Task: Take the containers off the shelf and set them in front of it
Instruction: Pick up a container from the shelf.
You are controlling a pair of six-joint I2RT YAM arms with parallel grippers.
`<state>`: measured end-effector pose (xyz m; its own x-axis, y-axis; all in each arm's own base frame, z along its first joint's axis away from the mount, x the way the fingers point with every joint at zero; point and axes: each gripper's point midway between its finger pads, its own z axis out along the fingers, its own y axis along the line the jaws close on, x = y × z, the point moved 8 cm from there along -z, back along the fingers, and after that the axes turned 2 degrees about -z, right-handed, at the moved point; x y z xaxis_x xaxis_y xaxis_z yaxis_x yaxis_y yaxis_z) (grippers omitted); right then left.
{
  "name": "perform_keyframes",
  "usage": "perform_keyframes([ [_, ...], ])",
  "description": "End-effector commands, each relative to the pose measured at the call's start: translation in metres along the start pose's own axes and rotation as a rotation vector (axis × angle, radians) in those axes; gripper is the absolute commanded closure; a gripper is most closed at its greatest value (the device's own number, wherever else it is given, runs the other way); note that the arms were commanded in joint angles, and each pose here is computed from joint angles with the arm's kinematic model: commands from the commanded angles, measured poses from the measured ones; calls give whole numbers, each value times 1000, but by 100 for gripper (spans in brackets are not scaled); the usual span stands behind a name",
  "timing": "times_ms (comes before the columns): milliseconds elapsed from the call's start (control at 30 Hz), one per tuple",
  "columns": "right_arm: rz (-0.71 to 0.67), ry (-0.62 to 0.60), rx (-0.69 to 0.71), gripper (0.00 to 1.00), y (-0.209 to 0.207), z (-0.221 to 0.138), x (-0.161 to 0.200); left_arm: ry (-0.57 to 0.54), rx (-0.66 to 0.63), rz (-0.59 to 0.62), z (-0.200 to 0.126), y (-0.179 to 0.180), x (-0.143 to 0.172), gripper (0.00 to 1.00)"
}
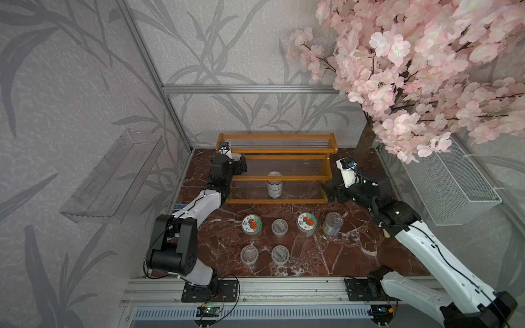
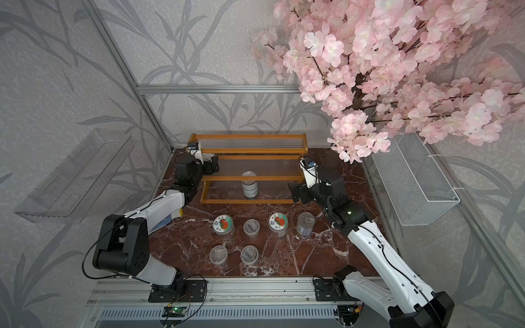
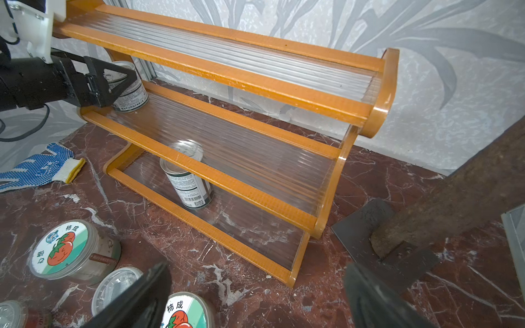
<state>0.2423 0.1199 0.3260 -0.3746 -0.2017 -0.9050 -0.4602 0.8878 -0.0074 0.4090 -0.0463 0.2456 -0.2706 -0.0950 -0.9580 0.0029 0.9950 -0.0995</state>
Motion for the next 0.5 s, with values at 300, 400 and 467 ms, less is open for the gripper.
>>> perform_keyframes([
  [300,2,-18,-5,1,-2,0,-2,54,57,25,0,-4,1,26],
  [400,1,-16,-8,1,-2,1,-1,60,63,26,-3,-4,1,34],
  [467,1,-13,-8,1,-3,2,0,65,68,21,-6,-5,1,38],
])
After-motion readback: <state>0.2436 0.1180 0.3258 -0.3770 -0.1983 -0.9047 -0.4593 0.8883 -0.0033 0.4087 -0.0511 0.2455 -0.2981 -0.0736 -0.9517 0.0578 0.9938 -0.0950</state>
